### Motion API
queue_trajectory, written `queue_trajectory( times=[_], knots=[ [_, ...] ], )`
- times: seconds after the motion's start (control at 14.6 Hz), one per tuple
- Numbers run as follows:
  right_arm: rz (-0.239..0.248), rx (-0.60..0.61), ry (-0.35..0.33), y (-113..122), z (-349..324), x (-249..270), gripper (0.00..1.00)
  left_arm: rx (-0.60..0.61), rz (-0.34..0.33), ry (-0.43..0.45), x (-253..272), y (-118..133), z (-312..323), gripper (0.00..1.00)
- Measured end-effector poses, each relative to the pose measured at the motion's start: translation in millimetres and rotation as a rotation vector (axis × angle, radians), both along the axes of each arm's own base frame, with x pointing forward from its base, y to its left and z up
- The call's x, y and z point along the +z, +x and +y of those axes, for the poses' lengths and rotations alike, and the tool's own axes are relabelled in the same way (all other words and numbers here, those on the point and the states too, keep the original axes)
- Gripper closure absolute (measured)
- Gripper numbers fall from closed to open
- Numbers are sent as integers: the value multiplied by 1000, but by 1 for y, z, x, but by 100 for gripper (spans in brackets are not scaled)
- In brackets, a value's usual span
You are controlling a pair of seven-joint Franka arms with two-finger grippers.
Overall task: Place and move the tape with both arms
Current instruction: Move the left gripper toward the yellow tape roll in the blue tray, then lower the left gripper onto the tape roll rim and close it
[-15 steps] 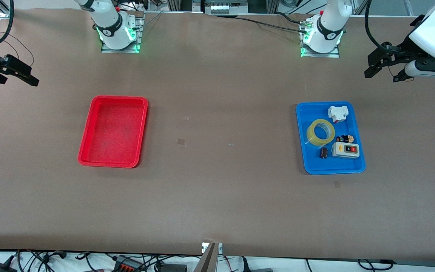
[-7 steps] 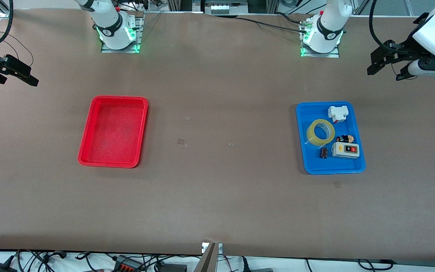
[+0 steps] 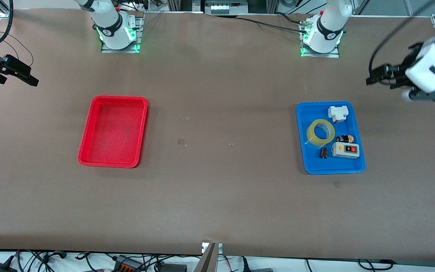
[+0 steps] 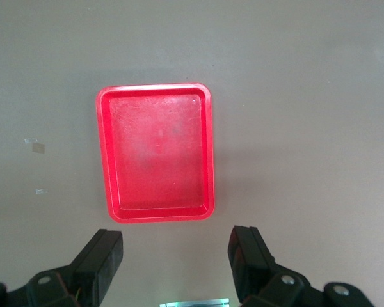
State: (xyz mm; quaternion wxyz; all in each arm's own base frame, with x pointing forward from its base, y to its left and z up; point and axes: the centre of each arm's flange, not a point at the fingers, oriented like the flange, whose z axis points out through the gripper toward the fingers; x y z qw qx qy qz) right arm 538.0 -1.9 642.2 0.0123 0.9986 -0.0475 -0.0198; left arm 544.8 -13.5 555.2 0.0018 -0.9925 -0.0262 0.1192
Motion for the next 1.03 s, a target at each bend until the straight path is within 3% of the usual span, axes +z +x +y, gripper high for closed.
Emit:
queue_trajectory(
  times=[0.27,0.68,1.03],
  knots=[
    [0,0,0,0,0,0,1,7,-31,-2,-77,6,4,0],
    [2,0,0,0,0,-1,1,7,-121,-4,-185,-12,3,0],
    [2,0,0,1,0,-1,1,9,-133,-11,-255,-19,4,0]
  ],
)
